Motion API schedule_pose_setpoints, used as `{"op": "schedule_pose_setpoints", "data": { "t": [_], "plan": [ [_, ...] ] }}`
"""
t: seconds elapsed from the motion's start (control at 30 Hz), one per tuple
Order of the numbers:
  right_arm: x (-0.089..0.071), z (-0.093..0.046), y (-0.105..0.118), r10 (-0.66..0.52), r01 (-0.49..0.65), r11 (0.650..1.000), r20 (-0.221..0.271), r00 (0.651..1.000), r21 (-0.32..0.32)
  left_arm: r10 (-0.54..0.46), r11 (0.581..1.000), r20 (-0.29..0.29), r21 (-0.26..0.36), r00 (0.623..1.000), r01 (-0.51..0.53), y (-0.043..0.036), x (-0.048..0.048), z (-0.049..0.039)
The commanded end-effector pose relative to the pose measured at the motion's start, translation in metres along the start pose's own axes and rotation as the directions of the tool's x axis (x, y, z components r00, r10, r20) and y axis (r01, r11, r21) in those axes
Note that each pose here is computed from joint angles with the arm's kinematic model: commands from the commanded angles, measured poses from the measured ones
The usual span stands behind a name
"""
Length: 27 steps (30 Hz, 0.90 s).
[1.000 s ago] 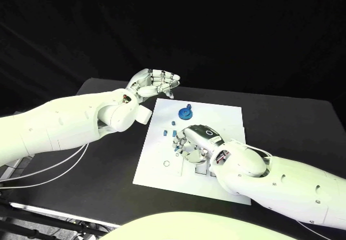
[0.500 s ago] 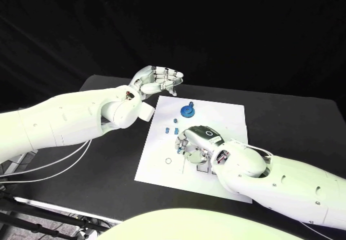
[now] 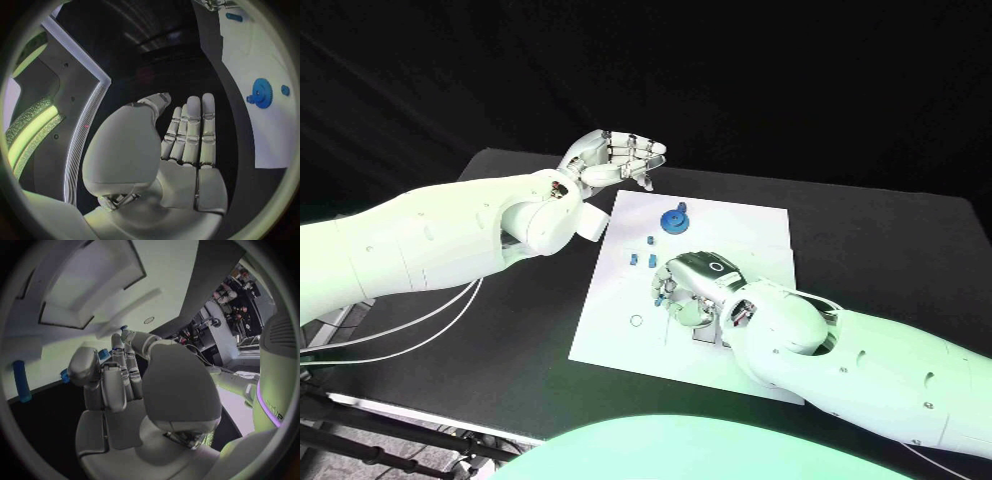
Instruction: Assemble the parts on the task board
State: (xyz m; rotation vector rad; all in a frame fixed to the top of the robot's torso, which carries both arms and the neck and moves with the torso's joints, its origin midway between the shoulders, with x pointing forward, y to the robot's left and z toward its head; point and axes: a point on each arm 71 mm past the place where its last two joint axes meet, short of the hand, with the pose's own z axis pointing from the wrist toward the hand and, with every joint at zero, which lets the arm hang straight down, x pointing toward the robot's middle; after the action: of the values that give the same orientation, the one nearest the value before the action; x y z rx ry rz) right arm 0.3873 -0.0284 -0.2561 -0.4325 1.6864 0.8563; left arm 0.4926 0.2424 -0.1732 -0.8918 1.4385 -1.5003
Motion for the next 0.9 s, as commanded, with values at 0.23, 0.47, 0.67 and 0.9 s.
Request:
{"op": "schedule_pose_setpoints", "data": {
  "t": [0.23,0.47,0.67,0.9],
  "plan": [
    [0.0050,0.0010,0.0018,-0.024,0.024,1.000,-0.034,0.999,-0.002,-0.007,1.000,-0.005,0.001,1.000,0.007,-0.0008,0.0012,0.0004],
    [0.0090,0.0014,0.0033,-0.031,0.031,1.000,-0.067,0.997,-0.008,-0.006,1.000,-0.006,-0.001,1.000,0.006,-0.0007,0.0013,0.0004],
    [0.0114,0.0021,0.0046,-0.023,0.022,1.000,-0.084,0.996,-0.020,-0.006,1.000,-0.005,-0.003,1.000,0.006,-0.0005,0.0011,0.0004],
    [0.0101,0.0019,0.0036,-0.010,0.010,1.000,-0.058,0.998,-0.015,-0.005,1.000,-0.004,-0.006,1.000,0.005,-0.0003,0.0007,0.0003]
  ]
}}
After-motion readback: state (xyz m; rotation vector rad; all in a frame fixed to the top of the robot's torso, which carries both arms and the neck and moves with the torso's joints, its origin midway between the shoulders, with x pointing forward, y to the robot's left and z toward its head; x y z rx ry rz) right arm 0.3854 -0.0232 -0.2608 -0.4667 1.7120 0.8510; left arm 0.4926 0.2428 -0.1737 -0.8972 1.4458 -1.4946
